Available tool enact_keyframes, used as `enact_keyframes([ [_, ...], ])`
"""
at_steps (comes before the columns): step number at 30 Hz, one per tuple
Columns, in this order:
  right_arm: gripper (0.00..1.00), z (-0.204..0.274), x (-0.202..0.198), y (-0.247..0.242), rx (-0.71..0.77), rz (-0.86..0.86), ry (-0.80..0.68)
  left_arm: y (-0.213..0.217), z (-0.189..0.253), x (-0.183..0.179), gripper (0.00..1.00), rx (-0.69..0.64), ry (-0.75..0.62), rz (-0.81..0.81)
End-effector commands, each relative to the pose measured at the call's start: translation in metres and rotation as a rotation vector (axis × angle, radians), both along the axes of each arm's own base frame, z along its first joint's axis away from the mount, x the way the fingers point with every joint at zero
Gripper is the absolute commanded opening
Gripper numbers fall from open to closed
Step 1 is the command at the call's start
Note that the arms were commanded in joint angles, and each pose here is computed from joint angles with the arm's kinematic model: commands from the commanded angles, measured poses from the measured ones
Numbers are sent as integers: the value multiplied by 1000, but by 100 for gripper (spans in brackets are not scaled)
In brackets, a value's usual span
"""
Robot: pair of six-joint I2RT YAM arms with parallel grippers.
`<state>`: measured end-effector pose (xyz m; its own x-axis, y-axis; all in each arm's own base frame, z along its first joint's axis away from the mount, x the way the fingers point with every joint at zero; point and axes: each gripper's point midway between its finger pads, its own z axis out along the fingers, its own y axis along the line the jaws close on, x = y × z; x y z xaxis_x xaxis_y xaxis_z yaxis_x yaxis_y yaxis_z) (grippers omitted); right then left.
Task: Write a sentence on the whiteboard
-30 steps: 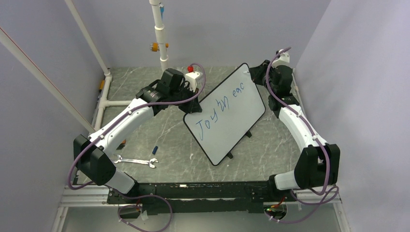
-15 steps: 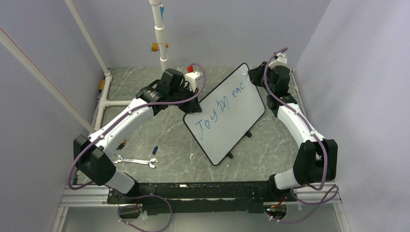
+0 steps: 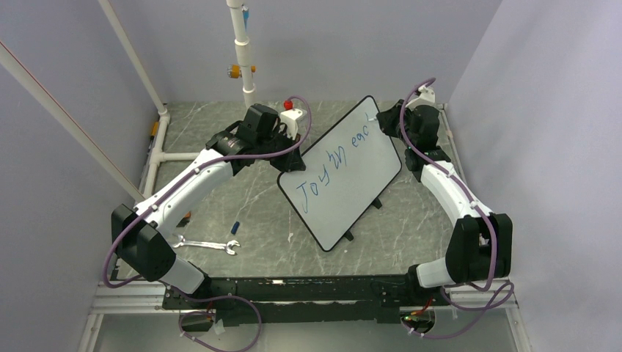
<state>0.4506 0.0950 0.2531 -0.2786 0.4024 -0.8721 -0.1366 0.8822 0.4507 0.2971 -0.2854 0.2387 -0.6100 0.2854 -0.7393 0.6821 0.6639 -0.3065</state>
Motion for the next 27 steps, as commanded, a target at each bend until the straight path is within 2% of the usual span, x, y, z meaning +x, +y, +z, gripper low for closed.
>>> enact_keyframes([
  [1,0,-12,-12,1,-3,12,14,45,-27,24,0,294,-180,-3],
  [10,0,-24,-22,3,14,19,40,44,-27,23,0,290,-180,-6],
  [27,0,20,7,9,44,23,-20,41,-28,23,0,281,-171,-14],
])
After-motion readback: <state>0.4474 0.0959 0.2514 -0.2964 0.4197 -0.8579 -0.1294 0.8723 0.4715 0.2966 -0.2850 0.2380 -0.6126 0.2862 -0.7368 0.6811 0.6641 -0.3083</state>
